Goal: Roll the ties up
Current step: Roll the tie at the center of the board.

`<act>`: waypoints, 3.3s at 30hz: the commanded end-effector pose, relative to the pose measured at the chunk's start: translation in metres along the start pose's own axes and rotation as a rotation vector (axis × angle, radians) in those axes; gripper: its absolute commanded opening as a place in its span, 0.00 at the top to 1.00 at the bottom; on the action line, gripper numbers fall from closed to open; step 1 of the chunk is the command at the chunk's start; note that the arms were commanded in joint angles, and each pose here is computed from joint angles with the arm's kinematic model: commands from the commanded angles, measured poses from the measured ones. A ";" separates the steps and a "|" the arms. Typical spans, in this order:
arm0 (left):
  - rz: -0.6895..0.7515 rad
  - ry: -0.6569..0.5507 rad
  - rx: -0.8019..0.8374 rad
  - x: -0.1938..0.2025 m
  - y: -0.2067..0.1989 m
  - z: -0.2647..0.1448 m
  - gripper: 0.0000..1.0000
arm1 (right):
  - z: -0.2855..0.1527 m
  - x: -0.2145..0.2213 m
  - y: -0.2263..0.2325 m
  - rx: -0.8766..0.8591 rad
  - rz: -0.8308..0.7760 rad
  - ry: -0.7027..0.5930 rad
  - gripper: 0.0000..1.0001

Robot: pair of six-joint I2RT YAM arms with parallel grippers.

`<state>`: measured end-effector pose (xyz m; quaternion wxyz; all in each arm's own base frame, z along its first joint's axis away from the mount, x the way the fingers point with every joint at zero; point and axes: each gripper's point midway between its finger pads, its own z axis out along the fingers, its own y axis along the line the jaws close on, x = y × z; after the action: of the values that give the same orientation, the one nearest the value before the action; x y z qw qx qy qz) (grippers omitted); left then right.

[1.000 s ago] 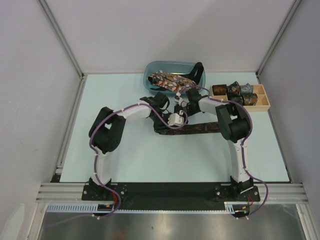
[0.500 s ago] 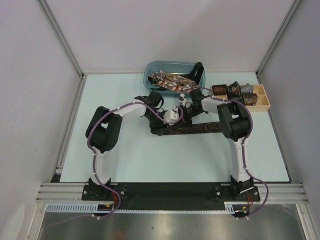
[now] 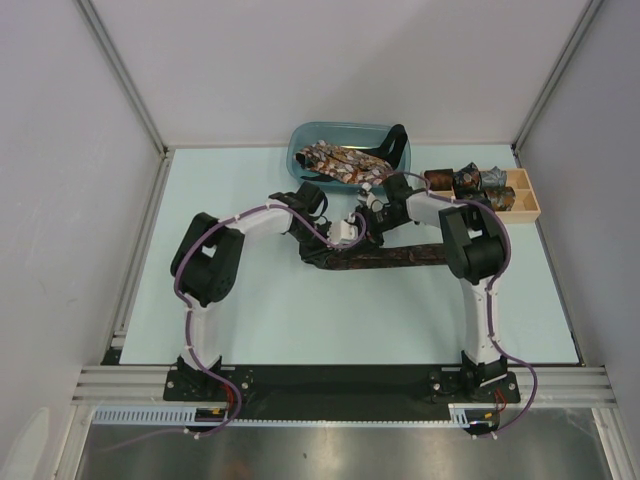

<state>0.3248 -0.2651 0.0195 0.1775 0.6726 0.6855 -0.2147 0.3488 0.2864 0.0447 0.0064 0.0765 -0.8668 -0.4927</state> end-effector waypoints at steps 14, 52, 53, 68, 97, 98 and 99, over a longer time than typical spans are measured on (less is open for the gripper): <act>0.058 -0.001 -0.016 -0.004 -0.005 -0.009 0.58 | 0.024 0.008 0.025 -0.066 -0.030 0.038 0.59; 0.069 0.034 -0.021 -0.022 0.000 0.009 0.56 | 0.021 0.010 -0.022 0.042 0.053 0.014 1.00; 0.065 0.057 -0.013 -0.017 -0.003 0.008 0.60 | 0.018 0.008 -0.018 0.030 0.042 0.011 0.98; 0.064 0.143 0.012 0.007 -0.011 0.006 0.69 | -0.006 0.015 0.034 -0.049 -0.040 0.025 0.55; -0.088 -0.189 -0.062 -0.065 0.025 -0.013 0.01 | -0.003 0.015 -0.064 0.205 0.063 0.046 1.00; -0.079 -0.187 -0.053 -0.066 0.023 -0.010 0.01 | -0.003 0.017 -0.065 0.209 0.067 0.050 1.00; -0.068 -0.175 -0.036 -0.065 0.018 -0.007 0.01 | -0.003 0.016 -0.064 0.209 0.066 0.049 1.00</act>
<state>0.3451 -0.2910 0.0382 0.2181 0.6129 0.7207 -0.2395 0.3381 0.2631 0.0172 0.0400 0.0555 -0.8912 -0.4485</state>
